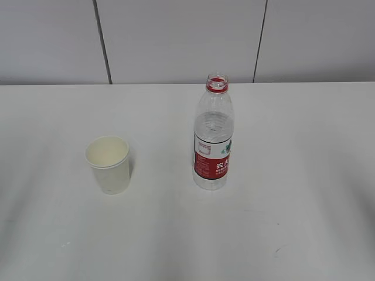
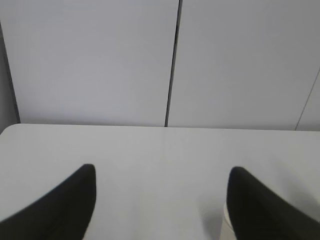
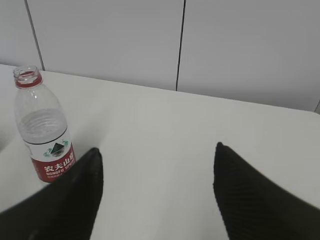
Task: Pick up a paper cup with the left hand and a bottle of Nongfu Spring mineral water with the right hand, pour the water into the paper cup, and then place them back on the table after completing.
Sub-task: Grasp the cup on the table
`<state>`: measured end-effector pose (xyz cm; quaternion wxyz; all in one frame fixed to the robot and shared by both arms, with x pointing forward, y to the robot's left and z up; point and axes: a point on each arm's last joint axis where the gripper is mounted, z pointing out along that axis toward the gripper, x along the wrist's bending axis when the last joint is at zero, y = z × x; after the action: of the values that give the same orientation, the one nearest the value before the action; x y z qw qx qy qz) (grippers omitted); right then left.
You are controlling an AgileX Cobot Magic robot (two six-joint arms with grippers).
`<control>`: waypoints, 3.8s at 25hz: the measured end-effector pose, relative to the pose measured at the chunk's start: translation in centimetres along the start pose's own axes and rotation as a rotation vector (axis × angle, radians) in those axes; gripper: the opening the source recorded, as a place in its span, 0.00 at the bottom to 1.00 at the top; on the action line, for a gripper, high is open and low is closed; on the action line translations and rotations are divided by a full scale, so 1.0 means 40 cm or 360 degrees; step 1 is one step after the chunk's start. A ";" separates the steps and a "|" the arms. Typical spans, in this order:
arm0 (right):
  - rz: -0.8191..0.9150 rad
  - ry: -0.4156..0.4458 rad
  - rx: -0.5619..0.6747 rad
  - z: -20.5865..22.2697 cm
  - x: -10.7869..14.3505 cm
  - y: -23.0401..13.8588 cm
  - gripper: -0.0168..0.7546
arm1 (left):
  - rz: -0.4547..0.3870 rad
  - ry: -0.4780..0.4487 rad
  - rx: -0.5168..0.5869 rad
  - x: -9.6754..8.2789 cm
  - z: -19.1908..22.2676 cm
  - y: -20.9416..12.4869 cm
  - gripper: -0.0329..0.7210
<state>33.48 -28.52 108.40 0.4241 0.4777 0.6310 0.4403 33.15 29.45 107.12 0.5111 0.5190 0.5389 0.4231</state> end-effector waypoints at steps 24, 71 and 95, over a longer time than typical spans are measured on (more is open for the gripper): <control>-0.0130 0.0362 0.0072 0.268 0.002 -0.034 0.67 | 0.0112 -0.0168 0.0193 -0.057 0.234 -0.143 0.68; -0.0220 0.0944 0.0382 0.509 0.041 -0.189 0.67 | 0.0262 -0.0835 0.0523 -0.150 0.461 -0.518 0.67; -0.0202 0.0997 0.0341 0.506 0.048 -0.183 0.67 | 0.0205 -0.0849 0.0473 -0.165 0.521 -0.521 0.81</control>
<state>50.80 -24.74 96.04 0.1835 0.3208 0.8017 0.4698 50.73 19.21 84.79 0.5252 0.7138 0.4078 0.2200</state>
